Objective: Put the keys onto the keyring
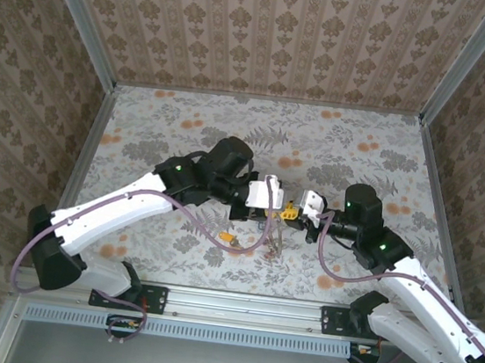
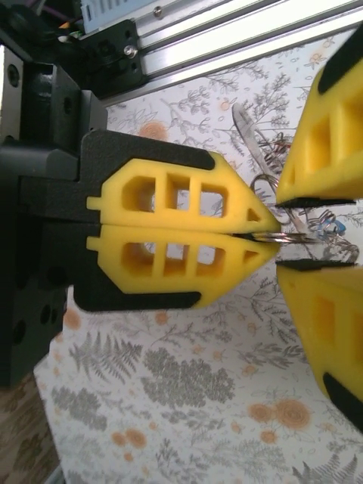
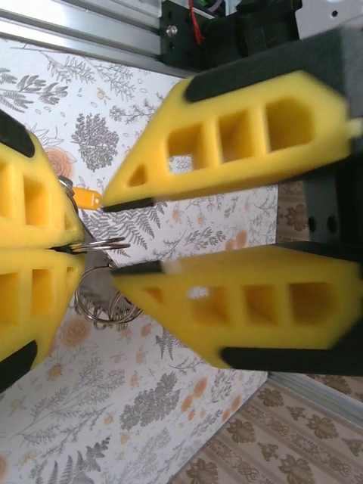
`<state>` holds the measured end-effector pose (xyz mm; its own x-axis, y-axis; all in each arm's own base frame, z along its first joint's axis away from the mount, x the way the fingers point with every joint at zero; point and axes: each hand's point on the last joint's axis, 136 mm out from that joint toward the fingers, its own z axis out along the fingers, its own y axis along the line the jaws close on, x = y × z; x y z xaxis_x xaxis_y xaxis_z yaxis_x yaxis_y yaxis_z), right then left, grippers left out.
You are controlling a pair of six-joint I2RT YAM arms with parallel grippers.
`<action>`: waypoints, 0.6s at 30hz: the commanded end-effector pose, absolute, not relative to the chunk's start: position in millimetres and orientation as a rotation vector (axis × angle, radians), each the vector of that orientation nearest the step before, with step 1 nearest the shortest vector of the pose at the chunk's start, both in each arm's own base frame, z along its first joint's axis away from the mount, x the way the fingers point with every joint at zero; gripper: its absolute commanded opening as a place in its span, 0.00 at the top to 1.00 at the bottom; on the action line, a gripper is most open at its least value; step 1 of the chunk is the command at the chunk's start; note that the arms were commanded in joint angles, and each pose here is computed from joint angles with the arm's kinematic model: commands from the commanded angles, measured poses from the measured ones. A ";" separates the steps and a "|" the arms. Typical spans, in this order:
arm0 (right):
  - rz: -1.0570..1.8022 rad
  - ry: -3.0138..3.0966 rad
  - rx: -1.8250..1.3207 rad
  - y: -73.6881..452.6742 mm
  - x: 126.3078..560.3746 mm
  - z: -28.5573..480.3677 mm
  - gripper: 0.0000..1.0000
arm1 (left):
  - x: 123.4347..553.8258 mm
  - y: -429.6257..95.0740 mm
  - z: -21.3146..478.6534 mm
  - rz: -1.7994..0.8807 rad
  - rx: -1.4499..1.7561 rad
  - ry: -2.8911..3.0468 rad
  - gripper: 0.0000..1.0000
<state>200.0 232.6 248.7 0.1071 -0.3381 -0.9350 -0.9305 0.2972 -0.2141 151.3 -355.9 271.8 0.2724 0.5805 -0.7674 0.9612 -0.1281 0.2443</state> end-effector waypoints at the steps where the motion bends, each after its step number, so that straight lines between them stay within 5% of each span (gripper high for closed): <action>1: 0.703 1.439 -1.172 233.1 201.2 264.0 1.00 | 150.4 -345.7 289.3 -0.686 1.726 1.362 0.69; 18: 0.914 1.558 -1.174 235.6 185.7 245.9 1.00 | 155.1 -352.9 263.4 -0.765 1.677 1.432 0.67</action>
<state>193.7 233.2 246.9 -0.0664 -0.2721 -0.9600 -0.9527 0.3032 -0.0200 156.0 -345.7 256.3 0.1949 0.5498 -0.8122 0.9781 -0.0476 0.2025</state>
